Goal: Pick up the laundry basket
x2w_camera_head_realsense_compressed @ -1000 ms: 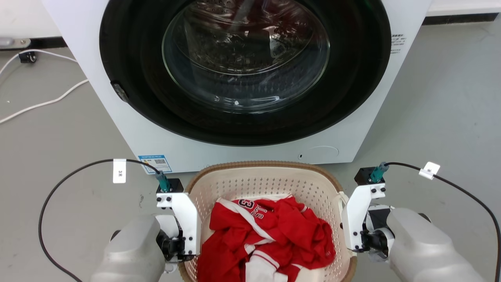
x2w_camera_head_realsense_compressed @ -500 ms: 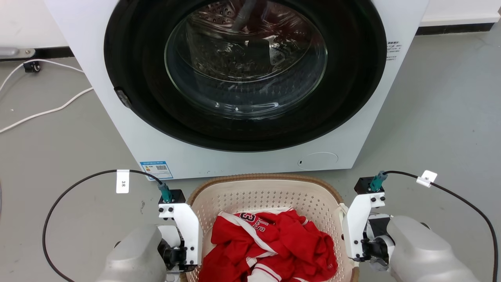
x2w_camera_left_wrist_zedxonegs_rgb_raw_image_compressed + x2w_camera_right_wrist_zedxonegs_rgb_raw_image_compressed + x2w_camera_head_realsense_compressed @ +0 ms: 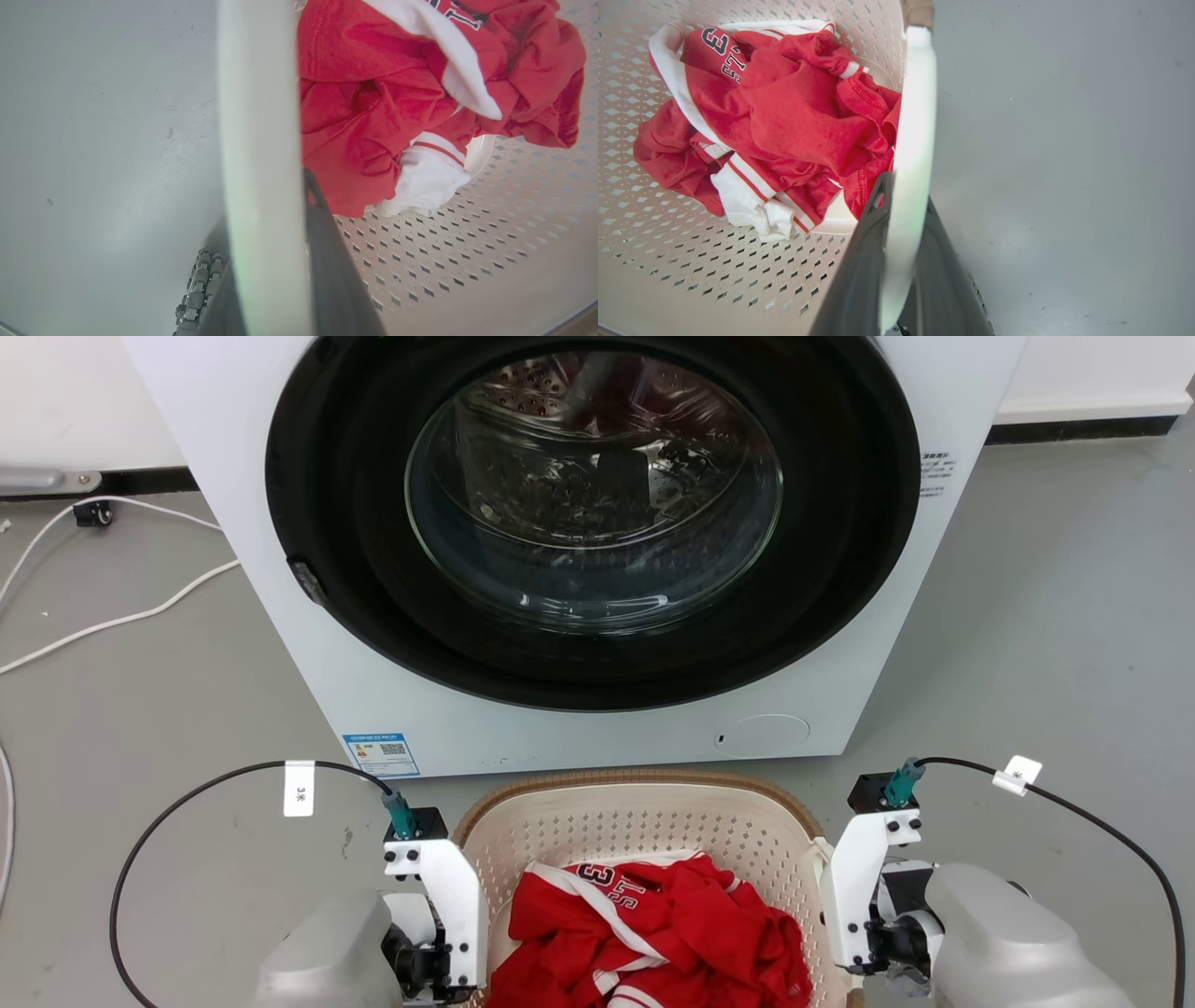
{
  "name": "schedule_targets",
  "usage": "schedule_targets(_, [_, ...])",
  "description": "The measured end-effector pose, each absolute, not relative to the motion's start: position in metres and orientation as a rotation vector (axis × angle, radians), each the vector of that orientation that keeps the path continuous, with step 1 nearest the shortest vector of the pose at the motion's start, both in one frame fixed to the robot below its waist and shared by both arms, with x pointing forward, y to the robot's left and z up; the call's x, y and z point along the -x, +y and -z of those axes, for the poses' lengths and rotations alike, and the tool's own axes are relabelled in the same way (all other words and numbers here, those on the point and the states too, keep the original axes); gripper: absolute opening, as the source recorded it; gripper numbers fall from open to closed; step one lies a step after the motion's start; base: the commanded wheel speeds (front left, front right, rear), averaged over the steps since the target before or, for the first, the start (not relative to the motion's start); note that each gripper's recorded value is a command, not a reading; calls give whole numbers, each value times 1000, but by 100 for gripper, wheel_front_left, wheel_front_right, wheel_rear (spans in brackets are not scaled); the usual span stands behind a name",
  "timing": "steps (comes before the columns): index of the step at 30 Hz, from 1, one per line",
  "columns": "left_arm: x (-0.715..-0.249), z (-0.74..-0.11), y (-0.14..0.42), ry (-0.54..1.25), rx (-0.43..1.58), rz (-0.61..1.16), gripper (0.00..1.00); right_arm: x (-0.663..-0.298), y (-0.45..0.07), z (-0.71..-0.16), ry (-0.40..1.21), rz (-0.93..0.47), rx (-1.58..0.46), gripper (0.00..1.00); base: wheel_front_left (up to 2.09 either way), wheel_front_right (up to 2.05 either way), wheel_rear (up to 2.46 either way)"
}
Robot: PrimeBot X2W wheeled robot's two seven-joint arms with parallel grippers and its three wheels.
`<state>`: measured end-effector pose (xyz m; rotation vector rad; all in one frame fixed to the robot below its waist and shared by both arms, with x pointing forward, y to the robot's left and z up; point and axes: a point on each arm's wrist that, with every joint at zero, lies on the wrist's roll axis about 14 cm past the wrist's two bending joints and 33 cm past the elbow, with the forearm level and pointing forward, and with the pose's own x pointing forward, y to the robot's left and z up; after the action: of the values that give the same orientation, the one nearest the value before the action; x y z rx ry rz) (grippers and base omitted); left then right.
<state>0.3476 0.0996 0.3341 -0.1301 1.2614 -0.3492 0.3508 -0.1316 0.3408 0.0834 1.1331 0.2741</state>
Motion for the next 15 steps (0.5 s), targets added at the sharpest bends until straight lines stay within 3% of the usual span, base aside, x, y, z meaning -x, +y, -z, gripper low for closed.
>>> schedule_targets(15, [-341, -338, 97, 1255, 137, 354, 0, -347, -135, -344, 1114, -264, -77, 0, 0, 0, 0])
